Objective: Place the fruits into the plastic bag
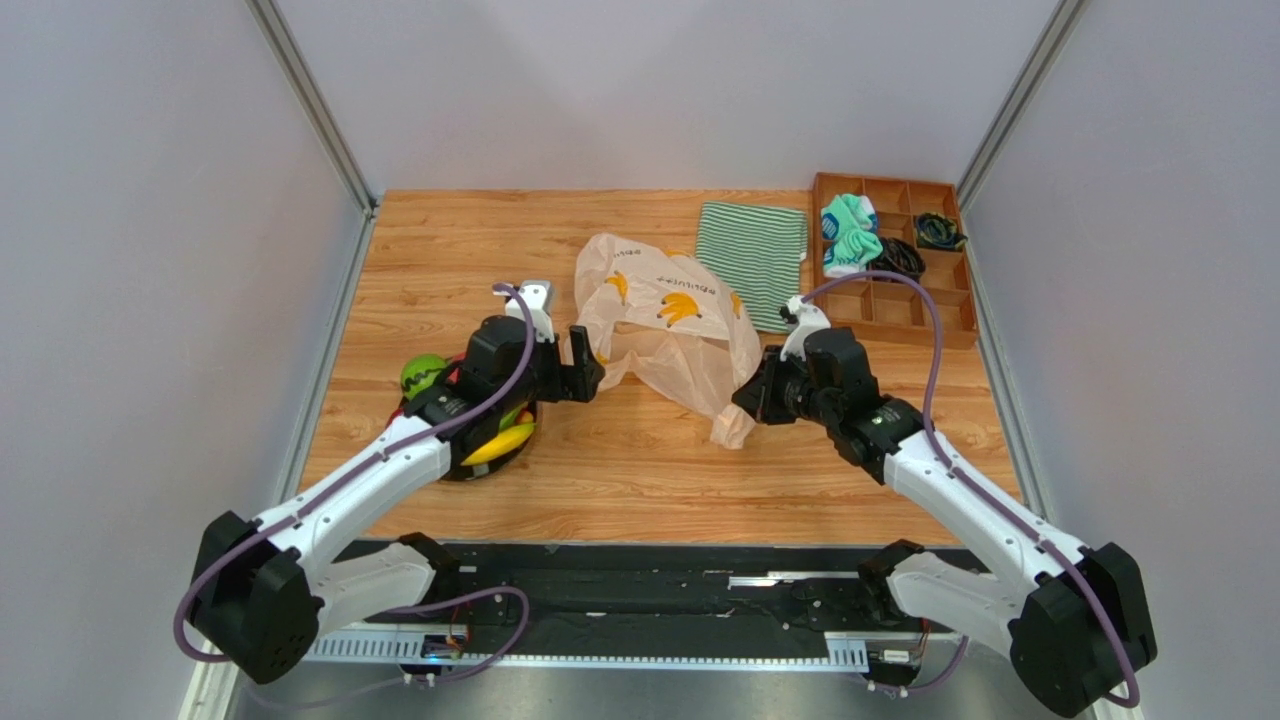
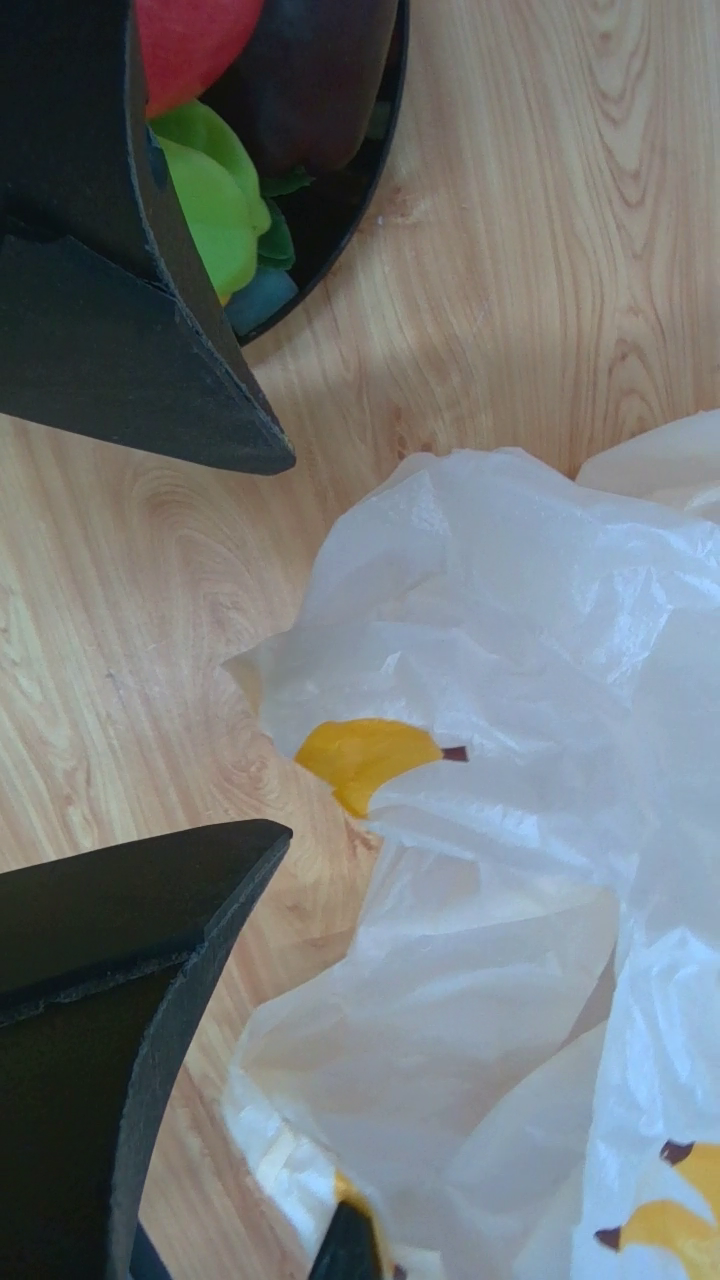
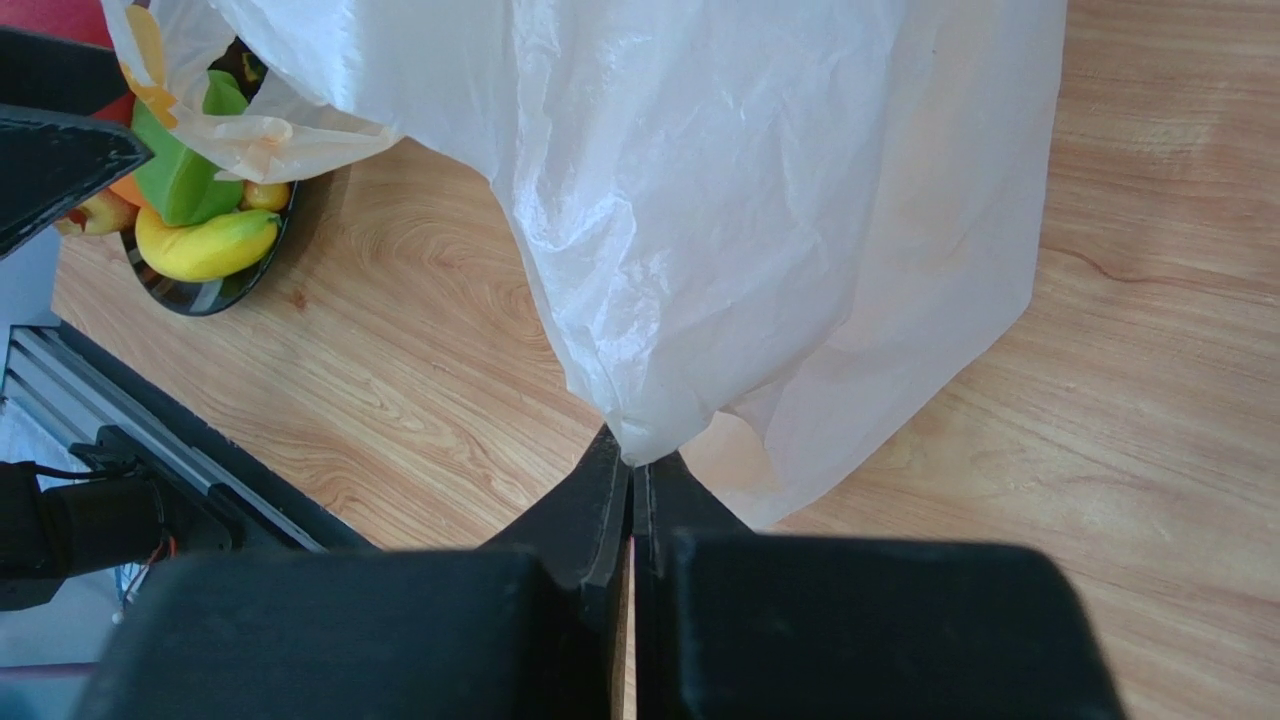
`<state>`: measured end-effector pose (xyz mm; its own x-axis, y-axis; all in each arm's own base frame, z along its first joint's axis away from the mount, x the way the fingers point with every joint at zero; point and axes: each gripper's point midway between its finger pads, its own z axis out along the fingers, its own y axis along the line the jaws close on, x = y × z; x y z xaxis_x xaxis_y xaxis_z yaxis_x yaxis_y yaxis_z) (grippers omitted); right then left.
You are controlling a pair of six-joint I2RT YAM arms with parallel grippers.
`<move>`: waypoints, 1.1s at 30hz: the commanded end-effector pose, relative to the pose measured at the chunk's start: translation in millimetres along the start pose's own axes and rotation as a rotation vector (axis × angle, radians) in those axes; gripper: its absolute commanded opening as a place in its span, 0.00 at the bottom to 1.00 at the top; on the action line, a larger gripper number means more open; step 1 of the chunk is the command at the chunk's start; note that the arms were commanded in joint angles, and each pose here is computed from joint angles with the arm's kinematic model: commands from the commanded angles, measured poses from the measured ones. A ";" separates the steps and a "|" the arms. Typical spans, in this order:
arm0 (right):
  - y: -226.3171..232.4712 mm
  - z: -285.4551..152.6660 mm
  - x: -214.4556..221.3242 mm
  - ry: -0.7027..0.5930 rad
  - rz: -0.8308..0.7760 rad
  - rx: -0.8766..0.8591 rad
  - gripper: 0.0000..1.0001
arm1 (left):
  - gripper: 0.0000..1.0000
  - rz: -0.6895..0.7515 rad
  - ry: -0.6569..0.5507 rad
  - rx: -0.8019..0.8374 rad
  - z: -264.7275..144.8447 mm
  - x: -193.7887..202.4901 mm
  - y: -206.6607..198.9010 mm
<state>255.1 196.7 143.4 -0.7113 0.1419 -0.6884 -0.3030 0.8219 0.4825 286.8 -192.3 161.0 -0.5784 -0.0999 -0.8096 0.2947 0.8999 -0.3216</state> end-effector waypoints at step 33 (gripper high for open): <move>0.3 -168.7 -103.6 -0.358 -0.165 0.296 0.59 | 0.00 0.088 0.025 0.396 -68.8 -64.9 -71.4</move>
<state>240.1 73.9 287.1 -0.4116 0.1210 -0.9033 -0.0298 0.9888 0.1460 273.8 -203.0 296.3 -0.4211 -0.0716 -0.9042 0.5702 0.7544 -0.3253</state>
